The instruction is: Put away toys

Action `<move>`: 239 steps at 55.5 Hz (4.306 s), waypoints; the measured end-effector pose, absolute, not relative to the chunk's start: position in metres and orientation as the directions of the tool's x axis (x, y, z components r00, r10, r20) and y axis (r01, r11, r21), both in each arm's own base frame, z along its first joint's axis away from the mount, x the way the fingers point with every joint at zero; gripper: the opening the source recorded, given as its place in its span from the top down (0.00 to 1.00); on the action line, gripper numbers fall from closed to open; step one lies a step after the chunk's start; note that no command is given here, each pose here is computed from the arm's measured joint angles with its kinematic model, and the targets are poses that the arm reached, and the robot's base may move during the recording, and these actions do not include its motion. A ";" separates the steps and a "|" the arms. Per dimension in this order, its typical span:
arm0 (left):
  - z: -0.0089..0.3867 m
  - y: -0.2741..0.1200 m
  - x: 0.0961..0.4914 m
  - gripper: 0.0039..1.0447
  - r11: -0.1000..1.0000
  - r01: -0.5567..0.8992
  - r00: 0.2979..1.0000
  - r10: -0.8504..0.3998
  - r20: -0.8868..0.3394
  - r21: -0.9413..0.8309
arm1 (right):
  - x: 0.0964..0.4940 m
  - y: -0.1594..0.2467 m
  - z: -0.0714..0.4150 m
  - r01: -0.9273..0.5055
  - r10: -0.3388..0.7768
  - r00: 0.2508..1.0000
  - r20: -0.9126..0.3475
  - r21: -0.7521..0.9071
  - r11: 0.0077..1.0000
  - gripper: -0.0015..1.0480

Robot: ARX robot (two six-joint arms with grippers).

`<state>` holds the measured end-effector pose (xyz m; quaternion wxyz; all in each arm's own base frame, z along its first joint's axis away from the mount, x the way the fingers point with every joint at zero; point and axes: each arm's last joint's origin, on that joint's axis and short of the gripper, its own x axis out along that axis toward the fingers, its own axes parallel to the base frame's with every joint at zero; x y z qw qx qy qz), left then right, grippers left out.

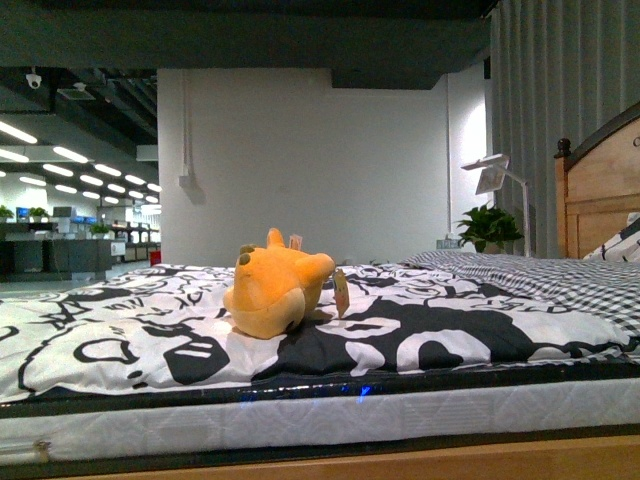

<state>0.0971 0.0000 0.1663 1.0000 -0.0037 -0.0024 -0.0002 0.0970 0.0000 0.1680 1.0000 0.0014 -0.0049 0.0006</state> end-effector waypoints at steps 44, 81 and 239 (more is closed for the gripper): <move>0.166 0.000 0.097 0.06 1.000 0.000 1.000 0.000 0.005 -0.008 | 0.097 0.000 0.168 -0.001 0.001 1.000 0.009 0.003 1.000 0.06; 0.166 0.000 0.097 0.06 1.000 0.002 1.000 -0.002 0.005 -0.007 | 0.097 0.000 0.168 0.003 -0.003 1.000 0.009 0.003 1.000 0.06; 0.166 0.000 0.097 0.06 1.000 0.000 1.000 0.000 0.004 -0.007 | 0.308 0.005 0.281 0.127 -0.122 0.964 0.237 -0.007 0.992 0.06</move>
